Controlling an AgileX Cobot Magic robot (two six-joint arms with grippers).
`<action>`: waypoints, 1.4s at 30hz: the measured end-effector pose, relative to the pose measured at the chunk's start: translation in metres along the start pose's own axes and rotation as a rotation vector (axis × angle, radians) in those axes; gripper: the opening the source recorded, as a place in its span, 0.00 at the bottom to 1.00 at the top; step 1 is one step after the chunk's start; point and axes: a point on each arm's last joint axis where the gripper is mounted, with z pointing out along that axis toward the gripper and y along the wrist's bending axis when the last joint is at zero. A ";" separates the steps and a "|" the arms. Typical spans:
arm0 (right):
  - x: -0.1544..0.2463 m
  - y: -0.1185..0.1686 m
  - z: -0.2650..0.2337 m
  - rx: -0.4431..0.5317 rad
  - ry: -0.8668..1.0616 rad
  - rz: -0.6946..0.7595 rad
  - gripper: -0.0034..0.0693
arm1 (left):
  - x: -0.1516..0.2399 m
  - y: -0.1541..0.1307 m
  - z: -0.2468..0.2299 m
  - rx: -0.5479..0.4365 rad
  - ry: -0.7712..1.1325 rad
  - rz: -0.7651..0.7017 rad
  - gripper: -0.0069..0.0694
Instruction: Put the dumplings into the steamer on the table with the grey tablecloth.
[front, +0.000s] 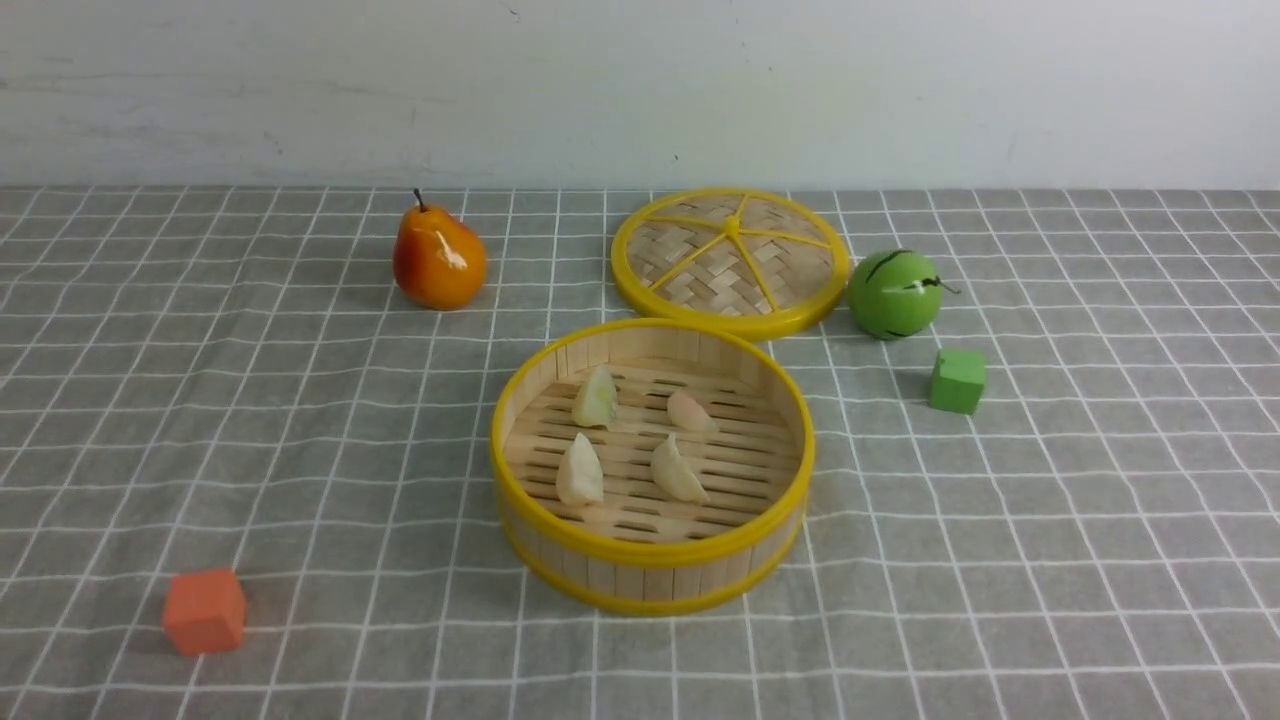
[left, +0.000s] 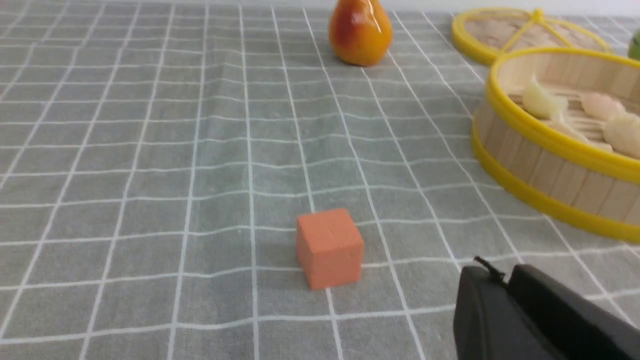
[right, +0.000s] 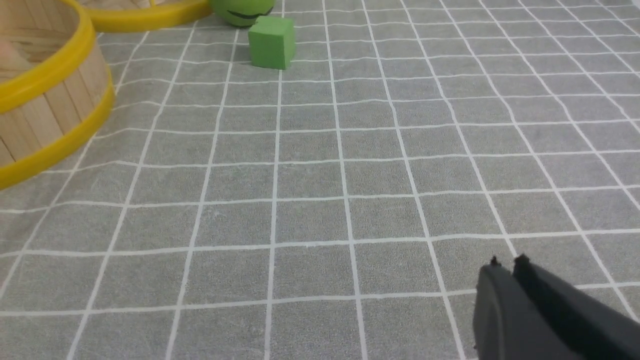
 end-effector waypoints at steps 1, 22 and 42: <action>0.000 0.000 0.000 0.000 0.000 0.000 0.09 | 0.004 0.002 0.002 -0.027 -0.011 -0.016 0.11; 0.000 0.000 0.000 0.000 0.000 -0.001 0.12 | 0.022 -0.001 0.002 0.009 0.155 -0.072 0.07; 0.000 0.000 0.000 0.000 0.000 -0.001 0.16 | 0.022 0.000 0.002 0.000 0.155 -0.070 0.07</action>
